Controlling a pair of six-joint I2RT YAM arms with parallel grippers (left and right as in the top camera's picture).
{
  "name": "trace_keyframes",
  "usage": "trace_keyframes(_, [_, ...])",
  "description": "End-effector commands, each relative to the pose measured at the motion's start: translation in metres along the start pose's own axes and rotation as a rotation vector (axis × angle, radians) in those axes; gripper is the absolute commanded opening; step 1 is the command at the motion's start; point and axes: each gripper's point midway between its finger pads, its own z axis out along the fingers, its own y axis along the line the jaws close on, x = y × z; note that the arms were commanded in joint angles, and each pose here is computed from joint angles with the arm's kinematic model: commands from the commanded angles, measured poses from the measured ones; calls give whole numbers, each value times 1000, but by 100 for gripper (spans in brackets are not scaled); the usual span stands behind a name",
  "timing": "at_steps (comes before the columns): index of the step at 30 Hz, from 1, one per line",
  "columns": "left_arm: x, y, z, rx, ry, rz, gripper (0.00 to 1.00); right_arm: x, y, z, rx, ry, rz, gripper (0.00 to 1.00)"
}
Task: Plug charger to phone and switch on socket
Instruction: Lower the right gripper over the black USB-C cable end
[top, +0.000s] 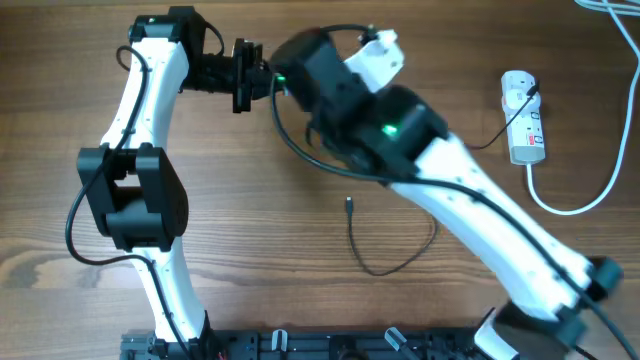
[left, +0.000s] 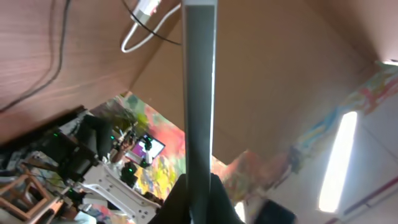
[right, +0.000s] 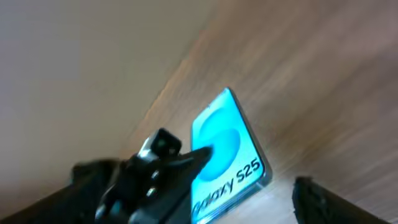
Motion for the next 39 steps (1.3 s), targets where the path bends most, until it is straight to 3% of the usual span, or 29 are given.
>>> trace_keyframes(1, [-1, 9, -4, -109, -81, 70, 4, -62, -19, -55, 7, -68, -389, 100])
trace_keyframes(4, [-3, 12, -5, -129, -89, 129, 4, -77, -56, -65, 84, 27, -574, 100])
trace_keyframes(7, [-5, 12, -5, -135, -92, 188, 4, -77, -103, -63, 227, 161, -602, 100])
trace_keyframes(15, [-24, 28, -11, -255, -177, 220, 4, -6, -162, -37, 365, 539, -600, 99])
trace_keyframes(16, [-27, 32, -13, -282, -193, 219, 4, 5, -169, -28, 374, 579, -598, 98])
trace_keyframes(17, [-30, 37, -15, -313, -212, 213, 4, 18, -178, -18, 369, 628, -613, 90])
trace_keyframes(18, [-33, 40, -16, -333, -225, 211, 4, 26, -185, -9, 373, 646, -620, 77])
trace_keyframes(19, [-36, 44, -19, -358, -251, 177, 4, 35, -192, 0, 382, 656, -628, 70])
trace_keyframes(22, [-43, 47, -21, -381, -290, 148, 4, 73, -217, 28, 409, 715, -696, 68])
trace_keyframes(24, [-43, 46, -21, -381, -290, 149, 4, 91, -224, 40, 428, 740, -719, 61])
trace_keyframes(30, [-44, 46, -21, -381, -290, 150, 4, 139, -241, 75, 519, 739, -786, 59])
trace_keyframes(39, [-44, 46, -21, -381, -290, 151, 4, 146, -262, 88, 592, 772, -813, 57])
